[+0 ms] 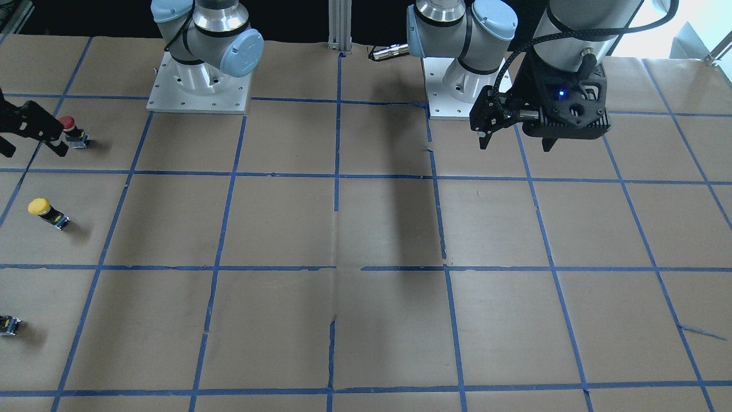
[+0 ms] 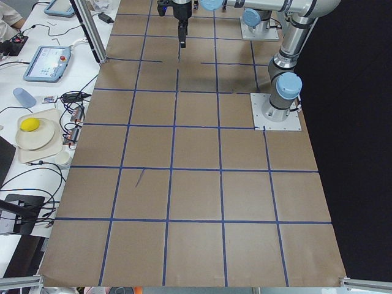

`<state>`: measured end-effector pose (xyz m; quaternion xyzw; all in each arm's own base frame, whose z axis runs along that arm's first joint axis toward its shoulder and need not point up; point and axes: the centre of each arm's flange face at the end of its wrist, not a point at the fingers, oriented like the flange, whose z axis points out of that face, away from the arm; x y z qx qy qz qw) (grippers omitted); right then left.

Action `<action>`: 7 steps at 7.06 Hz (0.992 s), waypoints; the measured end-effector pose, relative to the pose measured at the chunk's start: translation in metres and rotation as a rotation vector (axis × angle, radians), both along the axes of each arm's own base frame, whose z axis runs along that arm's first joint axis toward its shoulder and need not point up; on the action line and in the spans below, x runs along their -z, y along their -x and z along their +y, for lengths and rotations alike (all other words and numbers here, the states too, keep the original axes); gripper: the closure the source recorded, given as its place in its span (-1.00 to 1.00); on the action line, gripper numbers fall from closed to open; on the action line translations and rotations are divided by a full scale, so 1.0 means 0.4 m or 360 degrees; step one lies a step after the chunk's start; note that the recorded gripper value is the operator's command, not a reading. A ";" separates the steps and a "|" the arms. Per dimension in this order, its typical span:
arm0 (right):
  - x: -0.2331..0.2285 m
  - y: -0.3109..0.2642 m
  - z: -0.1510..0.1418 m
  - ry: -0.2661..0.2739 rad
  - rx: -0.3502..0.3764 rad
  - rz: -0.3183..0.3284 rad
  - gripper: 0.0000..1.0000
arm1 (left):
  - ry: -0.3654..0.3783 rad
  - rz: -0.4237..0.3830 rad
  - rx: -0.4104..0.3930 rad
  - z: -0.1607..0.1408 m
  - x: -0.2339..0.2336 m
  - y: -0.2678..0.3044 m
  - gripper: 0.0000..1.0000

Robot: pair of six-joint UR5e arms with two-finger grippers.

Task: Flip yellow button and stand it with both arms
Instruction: 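Open the right gripper and raise it away from the standing button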

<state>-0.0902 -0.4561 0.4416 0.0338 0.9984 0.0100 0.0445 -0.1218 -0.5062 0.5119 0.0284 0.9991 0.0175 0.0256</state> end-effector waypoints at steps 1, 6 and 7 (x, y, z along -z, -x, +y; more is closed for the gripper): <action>-0.077 -0.131 0.011 -0.0031 0.0049 0.0025 -1.00 | 0.0001 0.0000 -0.0003 -0.001 0.000 -0.002 -0.99; -0.116 -0.552 0.081 -0.0058 0.0075 0.0096 -1.00 | -0.0004 0.0025 -0.0038 -0.005 0.003 -0.024 -0.99; -0.111 -0.558 0.084 -0.0067 0.0074 0.0098 -1.00 | 0.0000 0.0029 -0.0041 -0.006 0.000 -0.025 -0.99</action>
